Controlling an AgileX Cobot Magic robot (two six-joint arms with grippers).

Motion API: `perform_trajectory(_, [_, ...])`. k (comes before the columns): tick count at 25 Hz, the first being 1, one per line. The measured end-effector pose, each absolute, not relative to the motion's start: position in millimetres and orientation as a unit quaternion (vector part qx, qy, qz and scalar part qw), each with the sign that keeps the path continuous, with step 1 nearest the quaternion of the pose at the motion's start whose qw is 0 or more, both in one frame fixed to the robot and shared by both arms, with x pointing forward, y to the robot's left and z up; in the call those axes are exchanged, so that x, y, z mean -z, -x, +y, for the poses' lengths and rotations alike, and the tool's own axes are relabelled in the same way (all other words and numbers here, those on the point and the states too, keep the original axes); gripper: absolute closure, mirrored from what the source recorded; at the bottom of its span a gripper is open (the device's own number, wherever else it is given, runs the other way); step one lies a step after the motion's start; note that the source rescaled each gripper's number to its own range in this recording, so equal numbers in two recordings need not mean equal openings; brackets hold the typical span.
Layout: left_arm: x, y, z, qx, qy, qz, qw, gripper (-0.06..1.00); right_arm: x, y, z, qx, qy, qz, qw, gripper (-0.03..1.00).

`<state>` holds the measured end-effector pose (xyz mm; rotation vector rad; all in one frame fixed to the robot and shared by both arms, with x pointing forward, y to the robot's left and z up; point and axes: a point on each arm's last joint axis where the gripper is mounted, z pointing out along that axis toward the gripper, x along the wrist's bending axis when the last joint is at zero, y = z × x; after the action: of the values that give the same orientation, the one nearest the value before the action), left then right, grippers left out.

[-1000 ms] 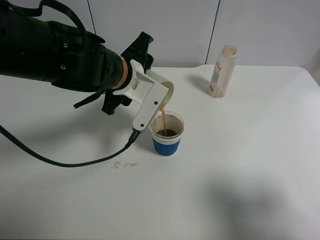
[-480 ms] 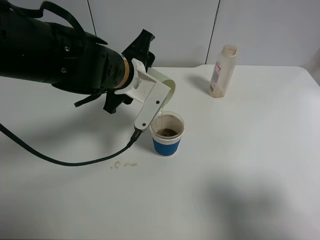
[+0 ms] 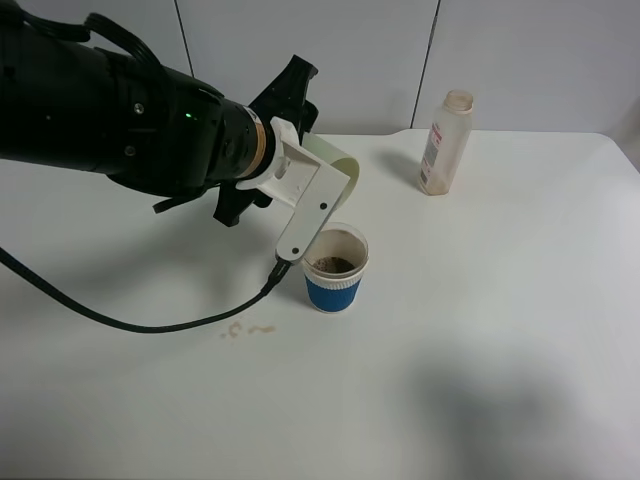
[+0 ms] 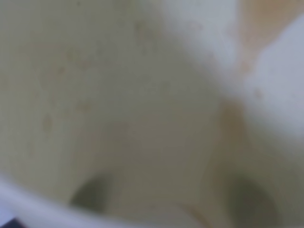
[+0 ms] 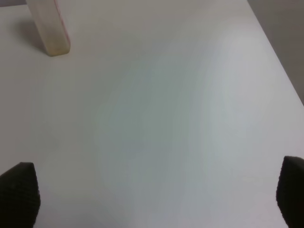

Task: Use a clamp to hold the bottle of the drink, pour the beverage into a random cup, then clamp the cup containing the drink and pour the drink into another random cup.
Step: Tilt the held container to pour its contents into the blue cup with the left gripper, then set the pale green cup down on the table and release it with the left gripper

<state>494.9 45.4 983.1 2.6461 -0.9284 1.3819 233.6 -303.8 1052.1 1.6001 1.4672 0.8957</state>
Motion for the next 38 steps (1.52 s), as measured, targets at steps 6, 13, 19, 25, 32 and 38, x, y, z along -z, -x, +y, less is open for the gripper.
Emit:
perform_trajectory(6, [-985.0,-495.5,45.3,-0.454,-0.847,-0.276,0.008,0.91,-1052.1,-233.6,-303.8,-0.352,-0.628,0.576,0.386,-0.03])
perform_trajectory(13, [-984.3,-495.1,45.7,-0.449,-0.856,-0.254,0.019,0.91,-1052.1,-233.6,-303.8,-0.352,-0.628,0.576,0.386,-0.03])
perform_trajectory(19, [-979.6,-491.5,46.4,-0.417,-0.885,-0.2,0.05,0.91,-1052.1,-233.6,-303.8,-0.352,-0.628,0.576,0.386,-0.03])
perform_trajectory(25, [-975.5,-486.7,43.5,-0.38,-0.908,-0.146,0.099,0.91,-1052.1,-233.6,-303.8,-0.352,-0.628,0.576,0.386,-0.03])
perform_trajectory(32, [-975.6,-501.2,54.7,-0.359,-0.917,-0.083,0.152,0.91,-1052.1,-233.6,-303.8,-0.352,-0.628,0.576,0.386,-0.03])
perform_trajectory(38, [-978.3,-521.0,72.4,-0.357,-0.914,-0.031,0.19,0.91,-1052.1,-233.6,-303.8,-0.352,-0.628,0.576,0.386,-0.03])
